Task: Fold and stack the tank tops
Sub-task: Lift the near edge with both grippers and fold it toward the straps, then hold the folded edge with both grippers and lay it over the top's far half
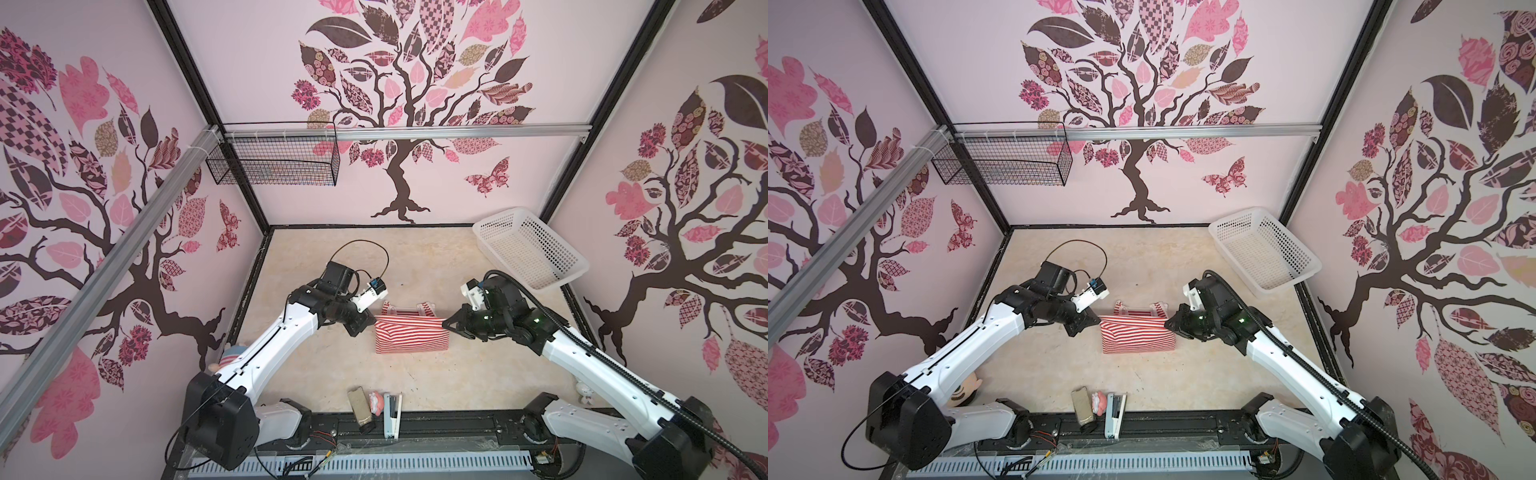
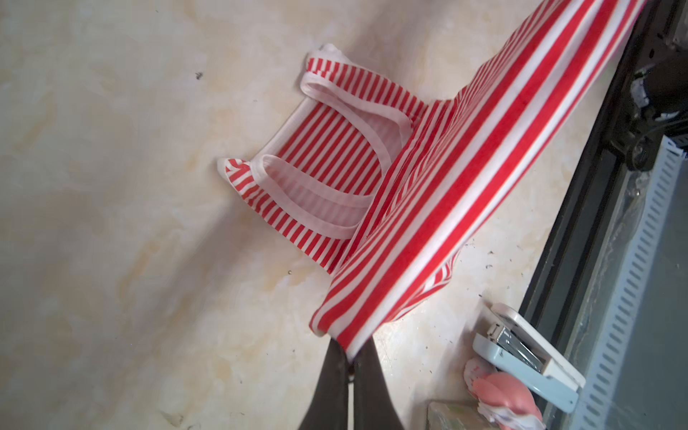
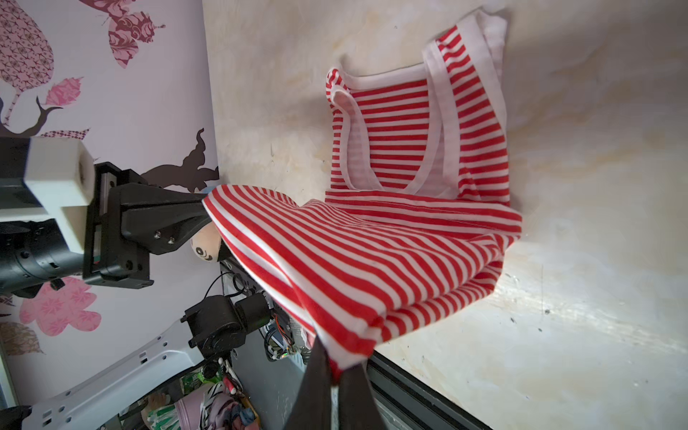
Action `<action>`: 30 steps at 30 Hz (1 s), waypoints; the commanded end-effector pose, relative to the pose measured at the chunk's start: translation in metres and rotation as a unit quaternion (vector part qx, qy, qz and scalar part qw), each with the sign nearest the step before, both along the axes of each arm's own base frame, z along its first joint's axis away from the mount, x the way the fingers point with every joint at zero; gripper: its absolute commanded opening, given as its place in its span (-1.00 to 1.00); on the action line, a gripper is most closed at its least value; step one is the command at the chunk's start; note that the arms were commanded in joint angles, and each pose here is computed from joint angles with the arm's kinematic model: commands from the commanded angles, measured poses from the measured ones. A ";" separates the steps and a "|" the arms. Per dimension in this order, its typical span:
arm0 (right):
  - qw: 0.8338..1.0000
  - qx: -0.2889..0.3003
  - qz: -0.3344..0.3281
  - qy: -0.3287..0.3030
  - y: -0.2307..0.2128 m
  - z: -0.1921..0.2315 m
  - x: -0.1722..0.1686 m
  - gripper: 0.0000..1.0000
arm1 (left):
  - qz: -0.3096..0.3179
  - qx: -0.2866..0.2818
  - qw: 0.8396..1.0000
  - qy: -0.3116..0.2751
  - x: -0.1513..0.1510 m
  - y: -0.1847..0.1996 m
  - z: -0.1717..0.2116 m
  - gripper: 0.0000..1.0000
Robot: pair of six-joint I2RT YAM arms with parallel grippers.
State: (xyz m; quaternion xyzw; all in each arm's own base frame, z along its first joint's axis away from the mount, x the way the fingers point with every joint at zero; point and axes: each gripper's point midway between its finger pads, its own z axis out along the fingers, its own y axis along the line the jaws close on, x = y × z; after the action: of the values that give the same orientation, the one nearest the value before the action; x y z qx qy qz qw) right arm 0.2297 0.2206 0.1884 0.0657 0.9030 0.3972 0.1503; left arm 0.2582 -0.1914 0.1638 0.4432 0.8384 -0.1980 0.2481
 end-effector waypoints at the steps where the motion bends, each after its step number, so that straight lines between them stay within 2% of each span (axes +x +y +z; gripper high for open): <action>1: 1.000 -0.008 -0.013 -0.015 -0.007 0.005 0.022 -1.00 | 0.015 -0.015 0.999 -0.030 0.026 -0.004 0.014 -1.00; 11: 1.000 -0.016 -0.020 0.011 -0.007 -0.039 0.071 -1.00 | 0.037 0.002 0.999 0.012 0.079 -0.011 -0.039 -1.00; 19: 0.999 -0.021 -0.029 0.020 -0.017 -0.058 0.106 -1.00 | 0.051 -0.019 0.998 0.021 0.121 -0.018 -0.049 -1.00; 30: 0.995 -0.038 -0.055 0.069 -0.036 -0.114 0.141 -1.00 | 0.053 -0.001 0.998 0.044 0.173 -0.032 -0.082 -1.00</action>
State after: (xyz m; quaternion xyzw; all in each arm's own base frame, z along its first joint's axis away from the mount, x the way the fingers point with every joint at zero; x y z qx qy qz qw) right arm 0.3587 0.1949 0.0847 0.1258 0.9182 0.3585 0.1121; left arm 0.4138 -0.2262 0.0807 0.3947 0.8680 -0.2138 0.2123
